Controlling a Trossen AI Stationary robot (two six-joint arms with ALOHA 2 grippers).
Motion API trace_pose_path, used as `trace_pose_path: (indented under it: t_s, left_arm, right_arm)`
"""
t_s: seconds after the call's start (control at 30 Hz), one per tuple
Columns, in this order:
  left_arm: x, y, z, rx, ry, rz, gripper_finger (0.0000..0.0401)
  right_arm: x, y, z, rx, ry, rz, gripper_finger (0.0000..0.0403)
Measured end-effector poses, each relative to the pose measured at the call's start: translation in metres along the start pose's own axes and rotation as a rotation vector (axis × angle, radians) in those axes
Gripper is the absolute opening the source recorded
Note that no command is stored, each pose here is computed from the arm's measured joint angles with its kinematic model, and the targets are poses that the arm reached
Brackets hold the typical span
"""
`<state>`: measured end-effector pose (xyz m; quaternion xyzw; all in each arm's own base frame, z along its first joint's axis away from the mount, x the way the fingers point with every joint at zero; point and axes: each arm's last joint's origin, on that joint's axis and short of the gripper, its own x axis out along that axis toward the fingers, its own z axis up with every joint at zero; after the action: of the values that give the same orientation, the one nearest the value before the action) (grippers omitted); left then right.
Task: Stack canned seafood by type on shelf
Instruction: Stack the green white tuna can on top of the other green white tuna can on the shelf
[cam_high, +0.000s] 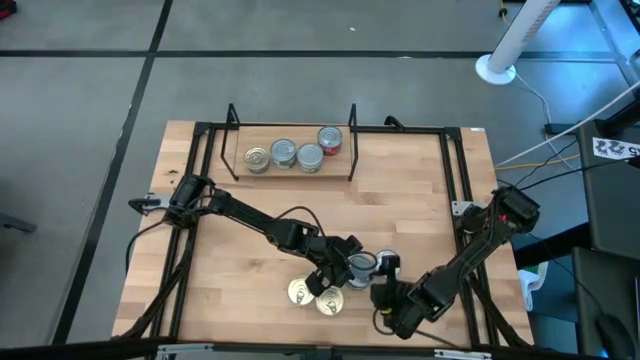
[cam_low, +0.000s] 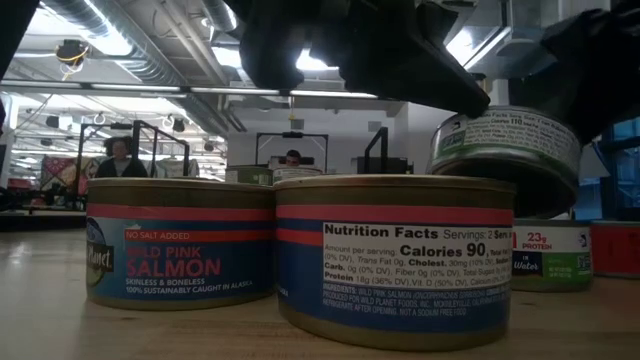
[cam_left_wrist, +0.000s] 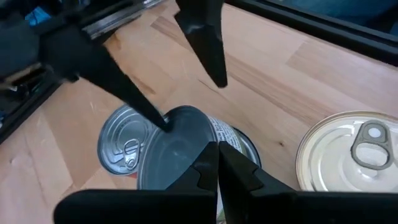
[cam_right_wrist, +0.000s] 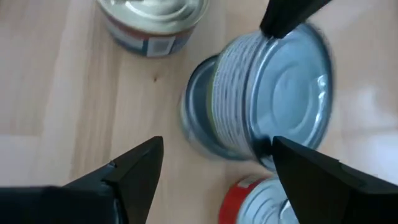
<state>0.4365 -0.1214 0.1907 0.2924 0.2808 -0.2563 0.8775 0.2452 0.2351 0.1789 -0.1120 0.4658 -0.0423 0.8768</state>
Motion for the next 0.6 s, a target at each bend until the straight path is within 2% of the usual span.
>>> trace_pose_path:
  t_s: [0.13, 0.6]
  left_arm:
    - [0.000, 0.000, 0.000, -0.004, 0.000, 0.001, 0.0000]
    - [-0.001, 0.005, -0.003, -0.064, 0.001, 0.012, 0.0000]
  right_arm:
    - [-0.002, 0.008, -0.001, -0.045, -0.073, -0.089, 0.0300]
    - [0.004, 0.014, -0.003, -0.100, -0.134, -0.181, 0.0300]
